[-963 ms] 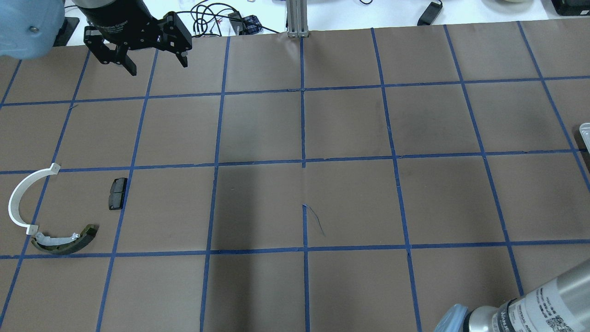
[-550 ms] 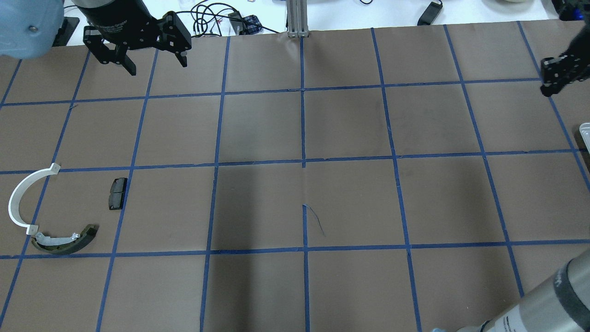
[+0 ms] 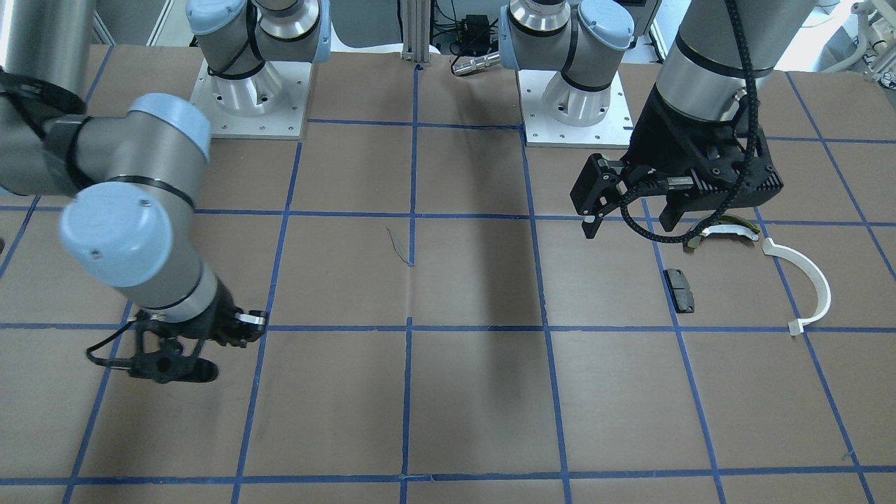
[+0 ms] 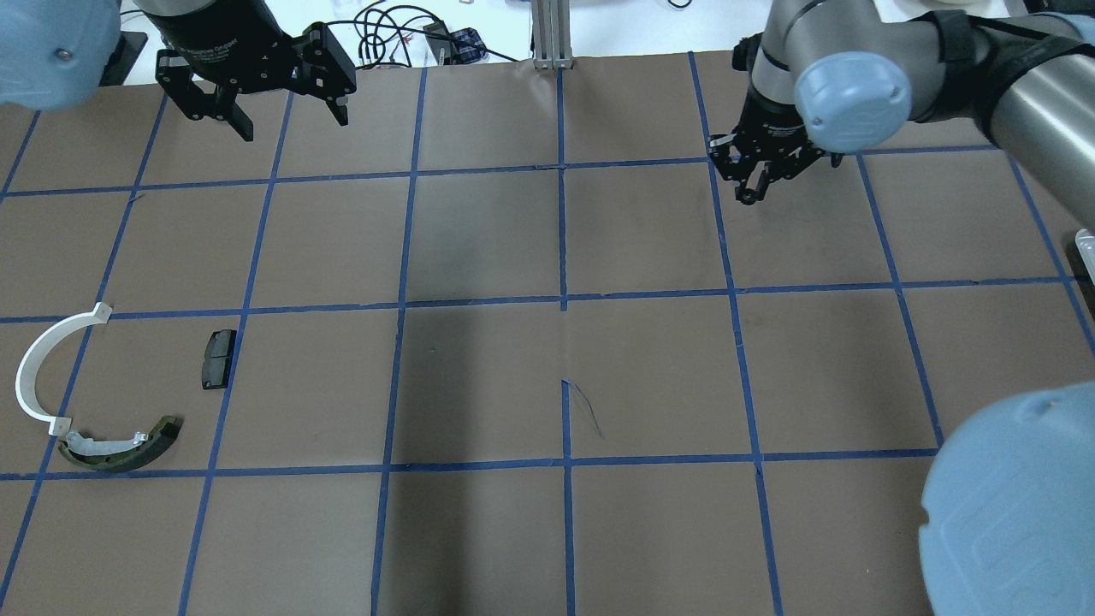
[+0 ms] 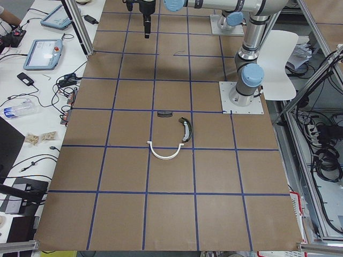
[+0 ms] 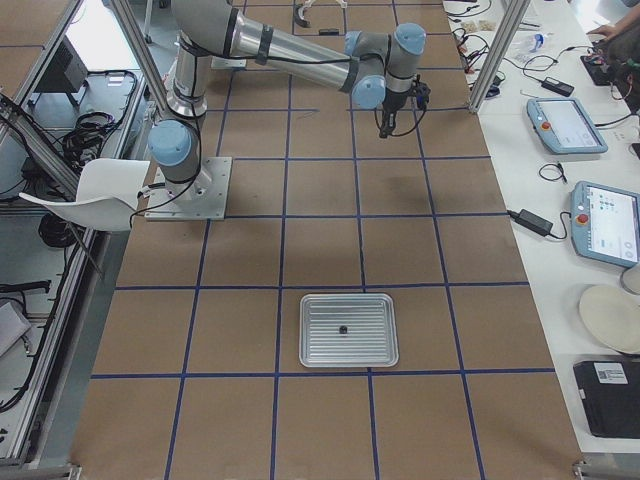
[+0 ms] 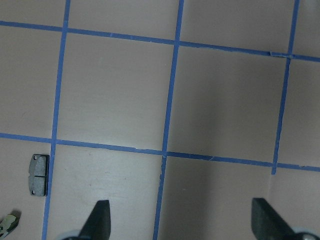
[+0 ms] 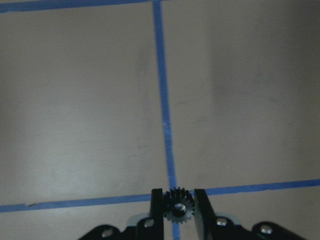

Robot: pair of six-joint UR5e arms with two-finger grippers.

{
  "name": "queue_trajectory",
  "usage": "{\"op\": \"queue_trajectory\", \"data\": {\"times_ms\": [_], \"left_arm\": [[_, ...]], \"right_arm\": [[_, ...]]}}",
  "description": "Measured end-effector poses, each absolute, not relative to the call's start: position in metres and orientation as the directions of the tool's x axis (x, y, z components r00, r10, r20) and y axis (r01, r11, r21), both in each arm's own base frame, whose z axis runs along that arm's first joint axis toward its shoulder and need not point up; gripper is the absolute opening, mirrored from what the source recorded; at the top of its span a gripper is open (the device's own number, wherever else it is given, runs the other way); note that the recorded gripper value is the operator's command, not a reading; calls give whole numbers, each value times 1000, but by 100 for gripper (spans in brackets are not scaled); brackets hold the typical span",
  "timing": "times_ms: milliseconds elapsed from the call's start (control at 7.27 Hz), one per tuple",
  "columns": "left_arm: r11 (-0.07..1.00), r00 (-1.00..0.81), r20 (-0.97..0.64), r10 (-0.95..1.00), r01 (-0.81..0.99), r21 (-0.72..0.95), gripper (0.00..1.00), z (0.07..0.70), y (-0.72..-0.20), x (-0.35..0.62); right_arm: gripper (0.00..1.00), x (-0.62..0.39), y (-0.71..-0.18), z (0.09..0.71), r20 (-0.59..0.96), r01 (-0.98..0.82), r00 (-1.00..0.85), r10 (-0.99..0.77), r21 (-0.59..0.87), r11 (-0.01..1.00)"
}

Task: Place bearing gear from tray to pile

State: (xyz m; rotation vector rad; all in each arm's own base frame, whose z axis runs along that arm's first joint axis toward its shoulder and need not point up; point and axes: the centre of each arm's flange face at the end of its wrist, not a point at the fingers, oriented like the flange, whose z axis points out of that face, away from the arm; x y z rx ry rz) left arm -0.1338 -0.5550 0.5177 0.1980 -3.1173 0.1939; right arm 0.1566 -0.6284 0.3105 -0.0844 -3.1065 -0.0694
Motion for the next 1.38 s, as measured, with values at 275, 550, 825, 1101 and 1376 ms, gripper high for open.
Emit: {"op": "queue_trajectory", "data": {"times_ms": [275, 550, 825, 1101, 1376], "left_arm": [[984, -992, 20, -126, -127, -123, 100, 518, -555, -134], [984, -992, 19, -125, -126, -123, 100, 518, -555, -134], [984, -992, 19, -125, -127, -125, 100, 519, -555, -133], [982, -990, 34, -134, -138, -128, 100, 520, -561, -131], [985, -988, 51, -145, -149, -90, 100, 493, -576, -127]], "right_arm": [[0, 245, -592, 290, 38, 29, -999, 27, 52, 998], [0, 298, -560, 268, 23, -16, -1000, -16, 20, 1000], [0, 332, -541, 249, -25, -22, -999, -22, 16, 1000], [0, 361, -532, 218, -41, 2, -999, 3, 20, 1000], [68, 378, -517, 202, -33, 9, -999, 10, 35, 999]]}}
